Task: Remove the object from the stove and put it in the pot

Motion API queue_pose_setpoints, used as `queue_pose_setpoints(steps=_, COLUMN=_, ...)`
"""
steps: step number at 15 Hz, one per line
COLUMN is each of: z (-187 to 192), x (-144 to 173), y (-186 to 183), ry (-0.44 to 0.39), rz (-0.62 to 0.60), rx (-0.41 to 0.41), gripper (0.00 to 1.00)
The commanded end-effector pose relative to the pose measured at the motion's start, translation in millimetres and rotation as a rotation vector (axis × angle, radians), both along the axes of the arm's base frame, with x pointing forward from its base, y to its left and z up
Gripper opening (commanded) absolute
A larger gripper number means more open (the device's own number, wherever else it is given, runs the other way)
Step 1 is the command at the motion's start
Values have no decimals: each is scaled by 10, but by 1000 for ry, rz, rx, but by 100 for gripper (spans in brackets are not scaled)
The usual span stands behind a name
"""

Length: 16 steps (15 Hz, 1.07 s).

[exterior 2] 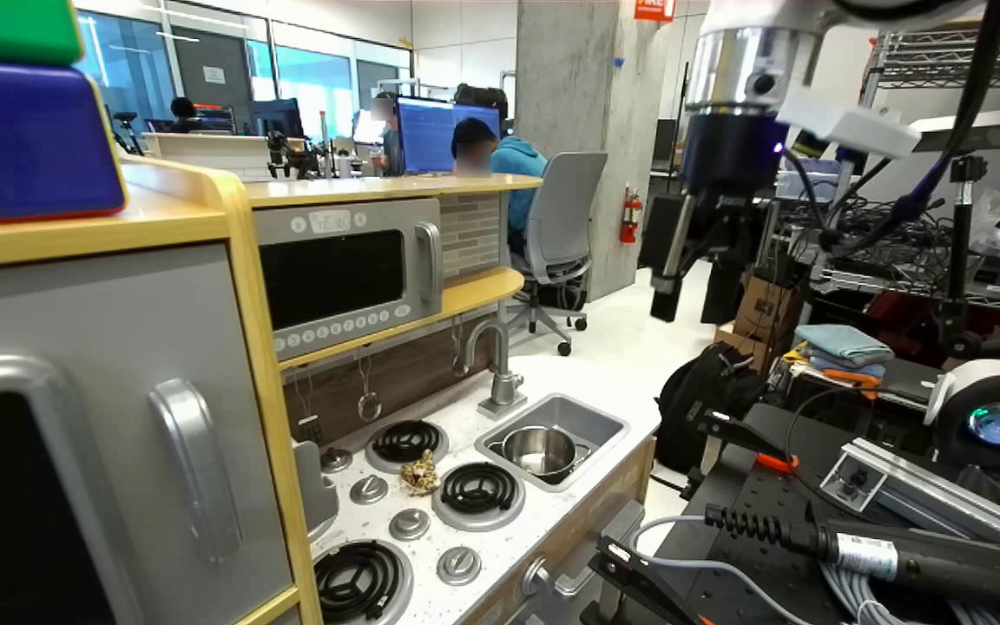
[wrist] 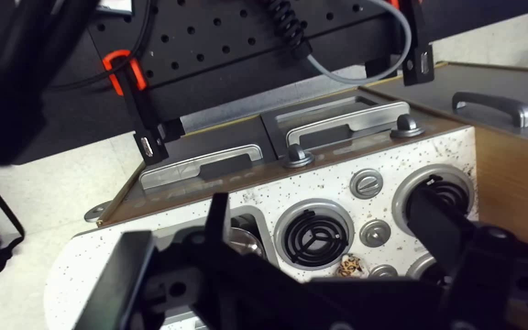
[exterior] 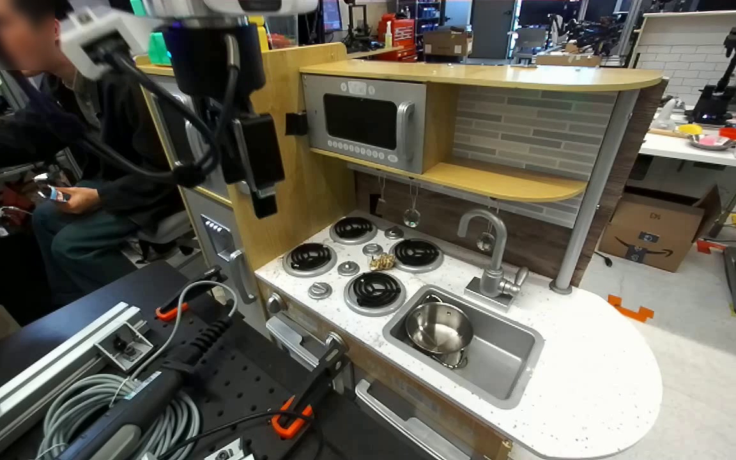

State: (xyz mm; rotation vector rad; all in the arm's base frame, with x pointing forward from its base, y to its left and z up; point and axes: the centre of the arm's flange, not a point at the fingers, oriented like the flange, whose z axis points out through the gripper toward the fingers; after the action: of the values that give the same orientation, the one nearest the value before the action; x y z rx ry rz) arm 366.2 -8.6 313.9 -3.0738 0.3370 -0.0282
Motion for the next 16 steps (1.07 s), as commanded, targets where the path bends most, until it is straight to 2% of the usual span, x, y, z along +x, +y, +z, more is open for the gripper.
queue_pose_setpoints(steps=1, z=-762, x=481, y=176, ry=-75, rz=-39, rx=-39, gripper=100)
queue_pose_setpoints(steps=6, z=-1480, x=839, y=299, ry=-154, rz=-50, rx=-51, gripper=100)
queue_pose_setpoints(steps=7, z=-1028, x=458, y=218, ry=-136, rz=-37, rx=-33, gripper=100)
queue_pose_setpoints(steps=10, z=-1333, x=589, y=219, ry=-127, rz=-44, rx=-32, gripper=100)
queue_pose_setpoints(steps=13, z=-1341, x=645, y=221, ry=-131, rz=-45, rx=-31, gripper=100)
queue_pose_setpoints(steps=16, z=-1584, x=744, y=289, ry=-262, rz=-102, rx=-12, gripper=100)
